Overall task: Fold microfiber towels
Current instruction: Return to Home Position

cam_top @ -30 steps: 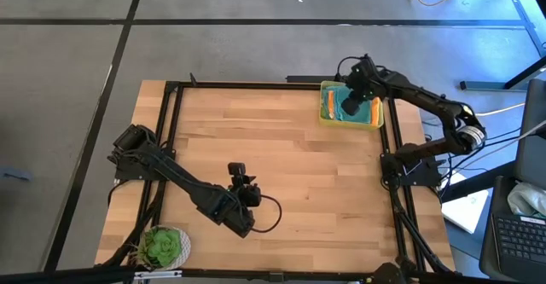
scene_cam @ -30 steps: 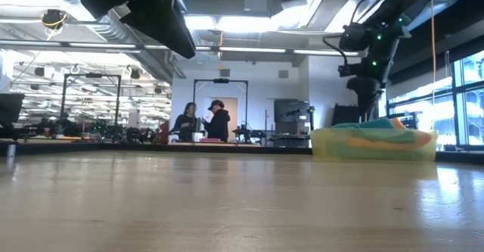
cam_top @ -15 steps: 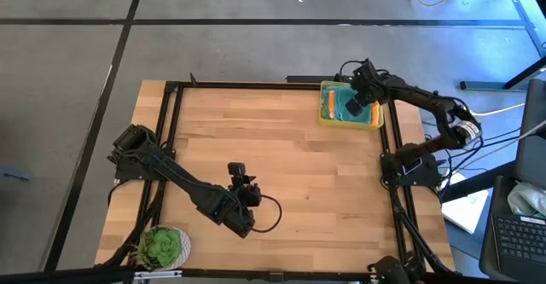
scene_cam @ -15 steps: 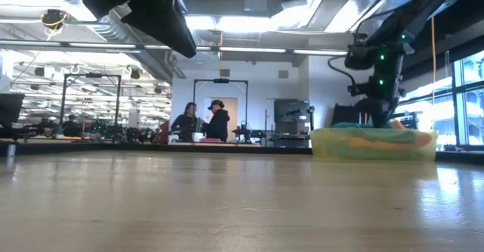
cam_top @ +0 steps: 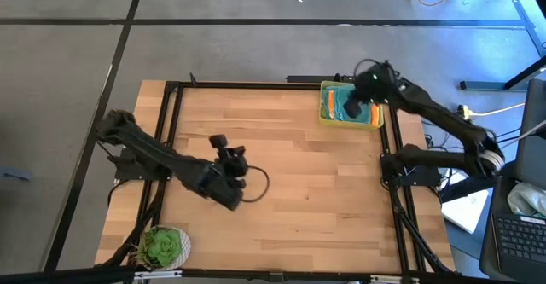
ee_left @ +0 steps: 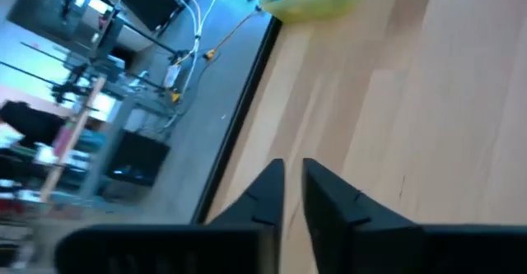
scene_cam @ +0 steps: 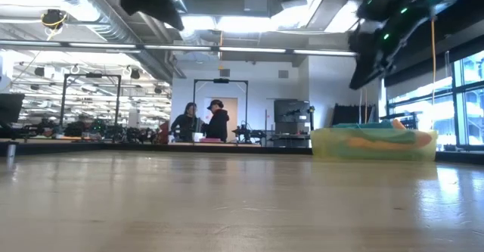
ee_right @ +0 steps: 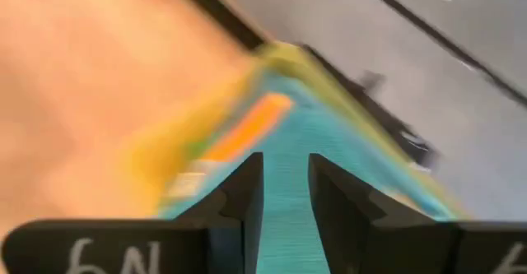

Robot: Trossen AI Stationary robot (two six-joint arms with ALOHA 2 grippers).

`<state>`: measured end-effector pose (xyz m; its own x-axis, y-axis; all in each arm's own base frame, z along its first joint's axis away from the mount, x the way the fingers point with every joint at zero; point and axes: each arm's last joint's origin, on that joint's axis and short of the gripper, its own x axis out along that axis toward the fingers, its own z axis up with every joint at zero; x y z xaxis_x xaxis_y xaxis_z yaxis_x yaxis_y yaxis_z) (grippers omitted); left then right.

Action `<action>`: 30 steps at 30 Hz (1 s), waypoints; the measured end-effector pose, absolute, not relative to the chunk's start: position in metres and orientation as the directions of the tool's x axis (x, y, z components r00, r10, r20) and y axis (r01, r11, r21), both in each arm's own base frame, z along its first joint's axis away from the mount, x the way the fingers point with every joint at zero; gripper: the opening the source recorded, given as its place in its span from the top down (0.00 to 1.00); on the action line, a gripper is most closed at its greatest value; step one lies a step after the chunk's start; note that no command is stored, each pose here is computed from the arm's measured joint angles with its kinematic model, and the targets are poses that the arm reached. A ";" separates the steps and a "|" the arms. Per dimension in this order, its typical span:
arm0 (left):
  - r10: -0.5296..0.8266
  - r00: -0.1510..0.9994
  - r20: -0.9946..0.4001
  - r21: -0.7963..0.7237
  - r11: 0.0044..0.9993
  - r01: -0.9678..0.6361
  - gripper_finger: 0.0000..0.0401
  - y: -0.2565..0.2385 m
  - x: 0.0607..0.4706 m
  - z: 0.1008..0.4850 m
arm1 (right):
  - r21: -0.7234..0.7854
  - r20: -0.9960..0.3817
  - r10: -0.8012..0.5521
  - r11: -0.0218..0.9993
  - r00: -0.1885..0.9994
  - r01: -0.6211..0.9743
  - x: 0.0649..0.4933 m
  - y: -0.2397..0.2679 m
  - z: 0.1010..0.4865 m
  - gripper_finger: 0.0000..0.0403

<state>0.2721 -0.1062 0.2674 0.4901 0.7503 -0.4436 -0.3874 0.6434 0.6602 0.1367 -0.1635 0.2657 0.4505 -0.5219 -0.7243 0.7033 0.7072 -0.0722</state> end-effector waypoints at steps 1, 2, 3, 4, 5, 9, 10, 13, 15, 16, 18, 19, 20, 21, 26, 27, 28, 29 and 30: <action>0.747 0.498 -0.440 0.643 0.650 -0.406 0.93 -0.101 0.265 0.268 | -0.038 -0.707 -0.497 0.736 0.502 0.676 0.136 -0.153 0.267 0.75; 0.742 0.509 -0.436 0.622 0.657 -0.425 0.96 -0.096 0.258 0.268 | -0.008 -0.691 -0.472 0.762 0.547 0.648 0.135 -0.142 0.267 0.75; 0.736 0.523 -0.431 0.600 0.666 -0.443 0.98 -0.092 0.251 0.266 | 0.010 -0.676 -0.451 0.785 0.583 0.620 0.133 -0.131 0.266 0.75; 0.730 0.535 -0.425 0.579 0.673 -0.460 0.99 -0.087 0.243 0.263 | 0.027 -0.659 -0.434 0.802 0.614 0.597 0.131 -0.120 0.264 0.75; 0.720 0.552 -0.420 0.550 0.686 -0.476 0.99 -0.082 0.236 0.261 | 0.038 -0.639 -0.424 0.816 0.642 0.577 0.129 -0.110 0.262 0.75; 0.598 0.679 -0.425 0.377 0.799 -0.468 1.00 -0.069 0.218 0.251 | 0.138 -0.504 -0.367 0.860 0.782 0.492 0.118 -0.074 0.247 0.75; 0.557 0.719 -0.416 0.332 0.829 -0.451 1.00 -0.066 0.216 0.250 | 0.165 -0.457 -0.340 0.875 0.822 0.455 0.116 -0.066 0.244 0.75; 0.446 0.816 -0.367 0.230 0.894 -0.385 1.00 -0.054 0.209 0.243 | 0.220 -0.329 -0.266 0.911 0.906 0.348 0.111 -0.048 0.233 0.77; 0.394 0.858 -0.328 0.180 0.918 -0.353 1.00 -0.046 0.203 0.238 | 0.233 -0.284 -0.227 0.926 0.932 0.297 0.107 -0.040 0.225 0.79; 0.379 0.872 -0.311 0.153 0.925 -0.347 1.00 -0.041 0.200 0.235 | 0.235 -0.270 -0.209 0.932 0.940 0.274 0.106 -0.036 0.221 0.81; 0.358 0.890 -0.284 0.110 0.934 -0.341 1.00 -0.034 0.193 0.230 | 0.232 -0.259 -0.170 0.945 0.951 0.232 0.103 -0.030 0.214 0.85; 0.354 0.894 -0.273 0.096 0.935 -0.341 1.00 -0.031 0.190 0.227 | 0.231 -0.250 -0.152 0.950 0.956 0.211 0.102 -0.028 0.211 0.88; 0.349 0.900 -0.260 0.082 0.937 -0.339 1.00 -0.029 0.187 0.224 | 0.229 -0.238 -0.134 0.955 0.962 0.190 0.101 -0.025 0.207 0.90; 0.343 0.906 -0.248 0.072 0.939 -0.335 1.00 -0.027 0.184 0.222 | 0.228 -0.220 -0.117 0.959 0.969 0.168 0.100 -0.023 0.203 0.93; 0.297 0.944 -0.144 0.041 0.955 -0.295 1.00 -0.022 0.170 0.212 | 0.219 -0.025 -0.036 0.975 0.999 0.040 0.103 -0.014 0.177 0.98; 0.284 0.951 -0.121 0.038 0.959 -0.282 1.00 -0.020 0.167 0.210 | 0.212 0.011 -0.022 0.977 1.000 0.019 0.103 -0.013 0.169 0.97; 0.277 0.956 -0.096 0.031 0.961 -0.275 1.00 -0.019 0.164 0.207 | 0.200 -0.011 -0.022 0.979 1.000 0.024 0.103 -0.012 0.166 0.97; 0.275 0.958 -0.076 0.021 0.962 -0.274 1.00 -0.016 0.161 0.204 | 0.186 -0.031 -0.036 0.982 0.999 0.041 0.103 -0.011 0.164 0.98; 0.270 0.961 -0.063 0.014 0.963 -0.270 1.00 -0.014 0.159 0.201 | 0.175 -0.039 -0.051 0.983 0.998 0.057 0.103 -0.011 0.163 0.98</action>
